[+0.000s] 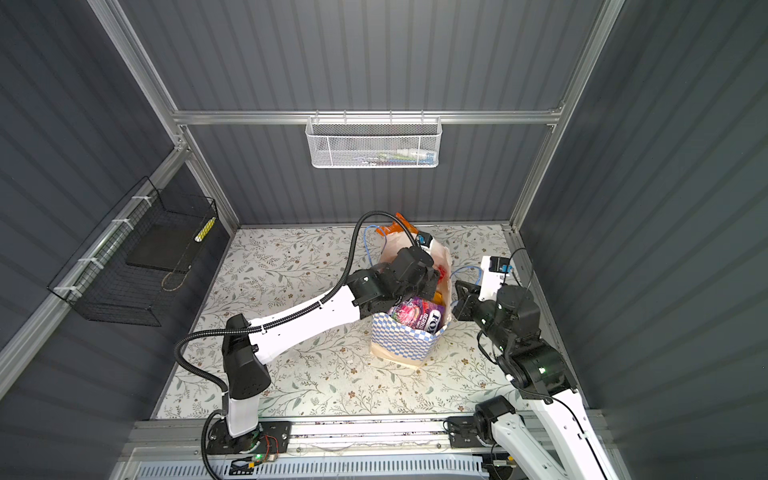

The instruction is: Place the snacks into the paper bag

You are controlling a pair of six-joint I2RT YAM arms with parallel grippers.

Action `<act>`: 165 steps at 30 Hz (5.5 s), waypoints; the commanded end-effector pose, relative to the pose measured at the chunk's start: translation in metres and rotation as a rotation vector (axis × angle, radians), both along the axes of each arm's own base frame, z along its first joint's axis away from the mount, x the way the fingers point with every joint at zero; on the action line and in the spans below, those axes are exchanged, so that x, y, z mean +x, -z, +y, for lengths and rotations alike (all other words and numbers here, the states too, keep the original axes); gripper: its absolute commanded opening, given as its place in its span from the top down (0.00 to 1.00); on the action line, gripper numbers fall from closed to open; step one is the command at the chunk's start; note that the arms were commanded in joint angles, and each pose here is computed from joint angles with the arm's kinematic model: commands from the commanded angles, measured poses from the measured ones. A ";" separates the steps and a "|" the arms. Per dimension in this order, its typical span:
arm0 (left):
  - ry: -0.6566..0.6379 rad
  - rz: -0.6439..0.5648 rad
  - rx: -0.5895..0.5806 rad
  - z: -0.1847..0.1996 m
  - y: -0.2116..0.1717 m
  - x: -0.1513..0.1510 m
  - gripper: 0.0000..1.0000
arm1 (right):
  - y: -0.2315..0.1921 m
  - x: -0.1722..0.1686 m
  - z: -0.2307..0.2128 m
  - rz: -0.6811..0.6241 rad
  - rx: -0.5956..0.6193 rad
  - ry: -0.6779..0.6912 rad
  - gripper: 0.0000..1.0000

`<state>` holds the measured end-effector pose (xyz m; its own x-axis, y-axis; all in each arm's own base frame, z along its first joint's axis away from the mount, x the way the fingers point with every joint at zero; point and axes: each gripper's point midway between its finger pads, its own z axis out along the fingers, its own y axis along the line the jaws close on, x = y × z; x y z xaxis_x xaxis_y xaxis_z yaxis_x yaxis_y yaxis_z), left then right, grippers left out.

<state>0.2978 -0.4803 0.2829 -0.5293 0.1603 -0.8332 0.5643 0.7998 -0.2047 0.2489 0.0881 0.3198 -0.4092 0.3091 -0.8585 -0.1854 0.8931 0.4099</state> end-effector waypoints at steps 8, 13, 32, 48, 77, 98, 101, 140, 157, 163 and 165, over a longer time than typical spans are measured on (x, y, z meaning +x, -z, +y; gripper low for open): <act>0.064 -0.120 -0.174 0.026 -0.096 -0.021 0.56 | -0.002 0.002 0.002 -0.012 -0.009 -0.005 1.00; 0.029 -0.137 -0.084 0.021 -0.086 -0.008 0.57 | 0.000 0.003 0.002 -0.008 -0.010 -0.004 1.00; 0.014 0.130 0.276 0.003 0.083 0.018 0.82 | -0.001 0.003 0.002 -0.009 -0.012 -0.006 1.00; 0.193 0.194 -0.030 0.002 -0.018 -0.016 0.46 | 0.001 0.004 0.001 -0.004 -0.015 -0.002 1.00; -0.086 -0.019 0.019 0.160 -0.089 0.022 0.14 | 0.003 0.005 0.003 0.004 -0.014 -0.005 1.00; -0.019 -0.016 -0.240 0.155 -0.143 0.054 1.00 | -0.031 0.019 0.018 -0.041 0.023 -0.059 1.00; -0.177 -0.092 -0.195 0.192 -0.156 0.057 1.00 | -0.068 0.028 0.035 -0.036 0.087 -0.118 1.00; -0.679 -0.132 -0.033 0.366 -0.114 0.068 1.00 | -0.105 0.119 0.203 -0.026 0.121 -0.482 1.00; -0.615 -0.074 -0.201 0.367 -0.110 0.039 1.00 | -0.127 0.089 0.187 -0.043 0.140 -0.490 0.40; -0.634 -0.080 -0.212 0.373 -0.108 0.031 1.00 | -0.170 0.061 0.130 -0.143 0.110 -0.357 0.07; -0.659 -0.074 -0.189 0.380 -0.098 0.027 1.00 | -0.172 0.059 0.102 -0.150 0.135 -0.287 0.02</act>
